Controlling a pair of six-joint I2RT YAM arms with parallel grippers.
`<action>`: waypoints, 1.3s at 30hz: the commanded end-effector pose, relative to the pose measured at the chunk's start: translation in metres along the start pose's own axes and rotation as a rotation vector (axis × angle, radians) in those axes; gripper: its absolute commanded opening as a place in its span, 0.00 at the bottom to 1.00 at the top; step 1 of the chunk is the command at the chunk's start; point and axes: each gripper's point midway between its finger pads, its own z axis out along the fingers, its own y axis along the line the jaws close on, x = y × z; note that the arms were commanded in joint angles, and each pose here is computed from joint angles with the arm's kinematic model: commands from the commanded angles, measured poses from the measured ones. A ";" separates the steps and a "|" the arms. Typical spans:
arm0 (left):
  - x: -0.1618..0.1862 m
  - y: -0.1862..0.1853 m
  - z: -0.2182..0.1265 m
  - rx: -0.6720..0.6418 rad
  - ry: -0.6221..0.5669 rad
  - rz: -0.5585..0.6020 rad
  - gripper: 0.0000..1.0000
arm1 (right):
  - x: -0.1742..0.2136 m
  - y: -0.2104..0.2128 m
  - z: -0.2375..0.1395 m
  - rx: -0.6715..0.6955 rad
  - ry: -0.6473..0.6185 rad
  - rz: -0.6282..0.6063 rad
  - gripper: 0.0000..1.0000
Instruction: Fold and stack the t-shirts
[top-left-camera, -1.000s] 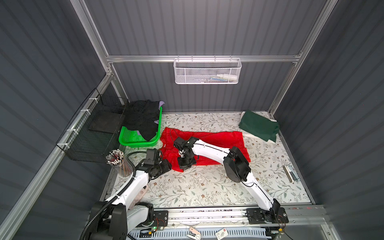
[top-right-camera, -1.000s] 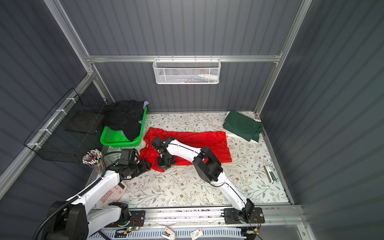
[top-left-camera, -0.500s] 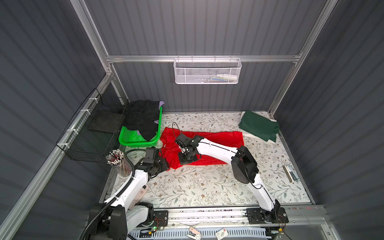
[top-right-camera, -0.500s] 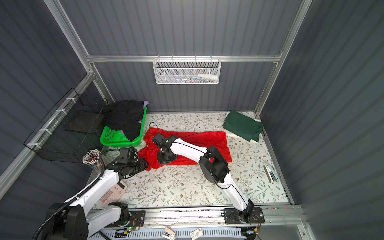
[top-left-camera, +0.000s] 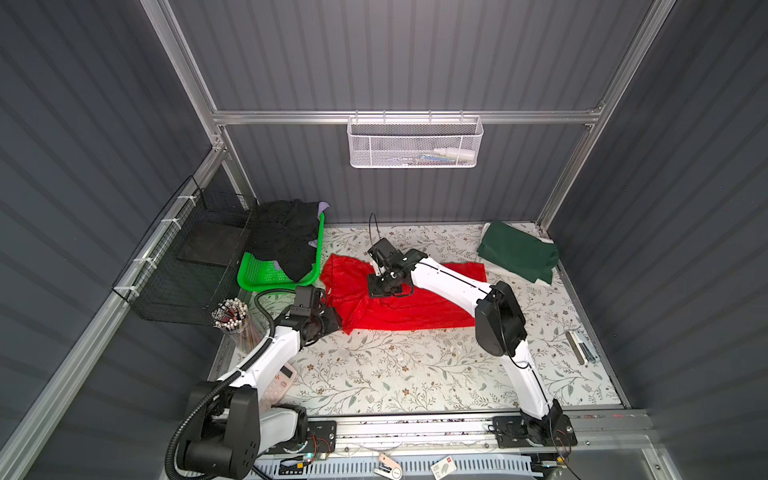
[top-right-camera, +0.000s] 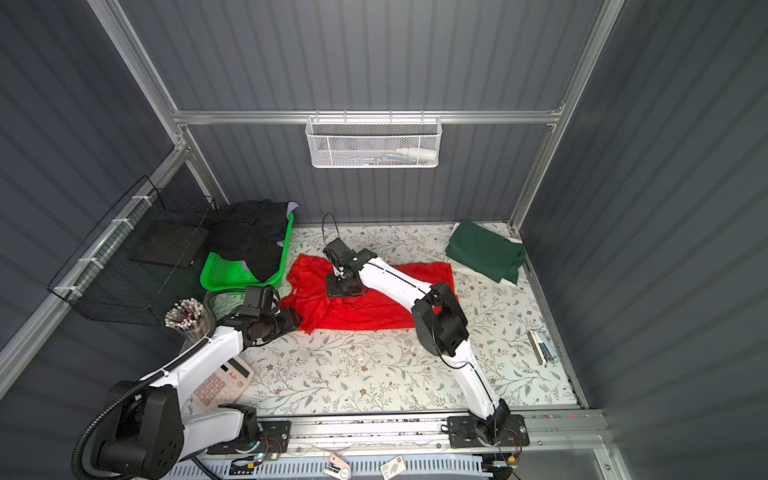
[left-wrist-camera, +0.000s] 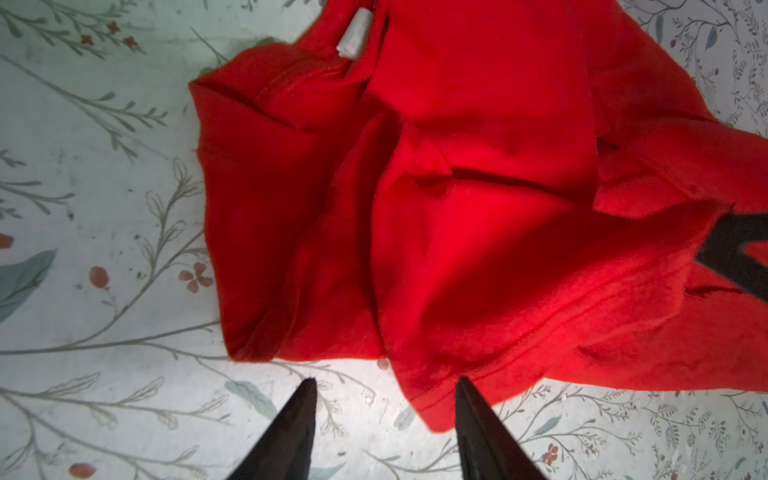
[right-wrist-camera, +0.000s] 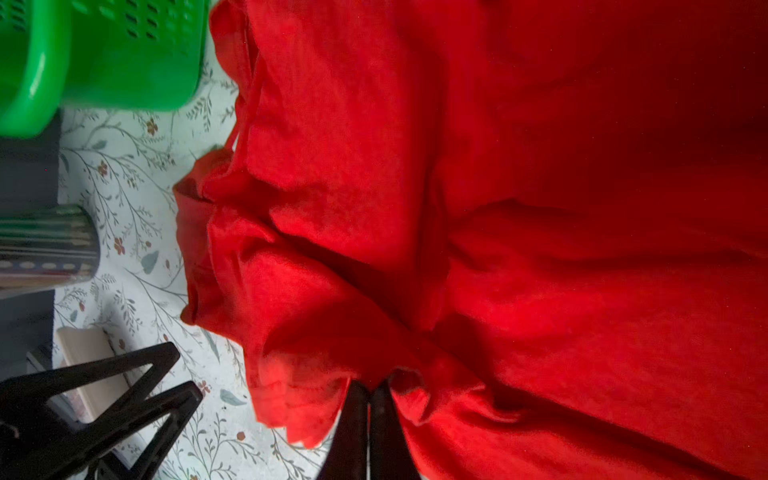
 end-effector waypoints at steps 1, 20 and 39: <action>-0.017 -0.015 0.000 0.025 -0.020 0.039 0.55 | -0.018 0.000 -0.005 -0.041 -0.032 0.022 0.00; -0.002 -0.069 0.036 0.085 0.071 0.178 0.56 | -0.038 -0.047 -0.002 0.019 -0.009 0.123 0.72; 0.030 -0.109 0.069 0.088 0.197 0.375 0.56 | -0.005 -0.170 -0.111 0.073 -0.214 0.391 0.91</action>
